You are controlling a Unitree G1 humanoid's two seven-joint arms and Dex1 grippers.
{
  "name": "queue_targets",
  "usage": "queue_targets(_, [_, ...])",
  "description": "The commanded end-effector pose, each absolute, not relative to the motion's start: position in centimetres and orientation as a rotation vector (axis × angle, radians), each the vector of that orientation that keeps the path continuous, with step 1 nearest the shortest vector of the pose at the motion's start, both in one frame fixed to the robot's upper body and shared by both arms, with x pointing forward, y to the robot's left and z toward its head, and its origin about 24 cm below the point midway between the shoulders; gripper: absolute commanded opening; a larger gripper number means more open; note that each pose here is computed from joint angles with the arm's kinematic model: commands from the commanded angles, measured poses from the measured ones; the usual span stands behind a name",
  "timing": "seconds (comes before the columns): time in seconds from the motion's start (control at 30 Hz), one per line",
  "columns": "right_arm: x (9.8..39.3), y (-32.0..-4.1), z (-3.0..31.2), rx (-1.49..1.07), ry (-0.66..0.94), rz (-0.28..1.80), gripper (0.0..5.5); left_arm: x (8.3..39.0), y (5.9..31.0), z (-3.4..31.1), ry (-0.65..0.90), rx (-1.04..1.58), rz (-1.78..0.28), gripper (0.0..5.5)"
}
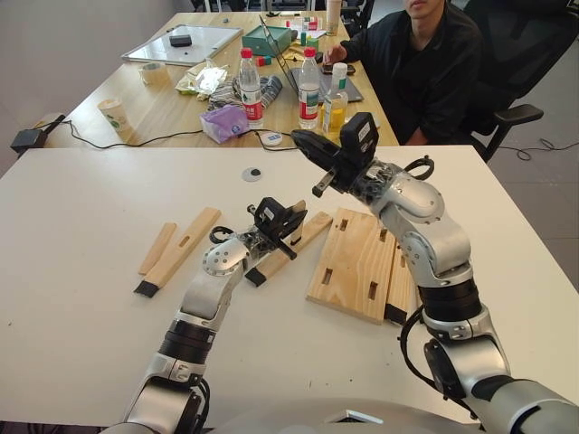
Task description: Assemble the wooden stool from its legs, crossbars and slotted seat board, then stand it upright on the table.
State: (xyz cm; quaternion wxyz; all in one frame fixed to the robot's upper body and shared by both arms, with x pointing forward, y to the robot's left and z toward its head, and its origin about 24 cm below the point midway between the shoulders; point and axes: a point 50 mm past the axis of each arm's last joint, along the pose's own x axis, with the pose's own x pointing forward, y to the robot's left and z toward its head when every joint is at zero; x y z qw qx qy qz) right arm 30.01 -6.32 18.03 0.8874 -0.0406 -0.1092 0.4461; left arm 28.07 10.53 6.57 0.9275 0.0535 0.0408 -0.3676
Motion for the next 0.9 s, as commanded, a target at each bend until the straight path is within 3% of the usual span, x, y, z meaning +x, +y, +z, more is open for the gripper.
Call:
queue_targets(0.03, [29.4,-7.3,8.8,-0.212,0.19,0.986,0.0,26.4,11.3,2.1,0.326,0.124,-0.767,0.39])
queue_targets(0.1, [28.4,-8.3,5.2,-0.287,0.346,0.999,0.0,26.3,11.3,2.1,0.329,0.124,-0.772,0.39])
queue_targets(0.17, [28.3,-8.4,4.9,-0.286,0.347,1.0,0.0,26.2,11.4,2.0,0.331,0.12,-0.768,0.39])
queue_targets(0.3, [30.6,-7.6,12.9,-0.125,0.014,0.937,0.0,26.1,11.6,1.9,0.338,0.113,-0.757,0.39])
queue_targets(0.43, [30.8,-7.3,21.7,-0.057,-0.278,0.936,0.0,26.2,11.5,1.9,0.338,0.109,-0.752,0.39])
queue_targets(0.53, [30.4,-7.0,22.7,-0.071,-0.3,0.949,0.0,26.1,11.5,1.9,0.336,0.107,-0.752,0.39])
queue_targets(0.57, [30.5,-6.9,21.5,-0.093,-0.248,0.952,0.0,26.1,11.5,1.9,0.336,0.107,-0.752,0.39])
queue_targets(0.67, [30.8,-7.4,13.9,-0.224,0.079,0.947,0.0,26.1,11.4,1.9,0.336,0.108,-0.758,0.39])
queue_targets(0.77, [28.3,-8.8,4.7,-0.346,0.453,1.017,0.0,26.0,11.4,2.0,0.34,0.11,-0.771,0.39])
queue_targets(0.83, [27.1,-9.1,2.7,-0.357,0.521,1.04,0.0,26.0,11.4,2.0,0.342,0.111,-0.775,0.39])
queue_targets(0.9, [27.9,-8.9,3.9,-0.333,0.447,1.022,0.0,26.0,11.5,2.0,0.344,0.112,-0.774,0.39])
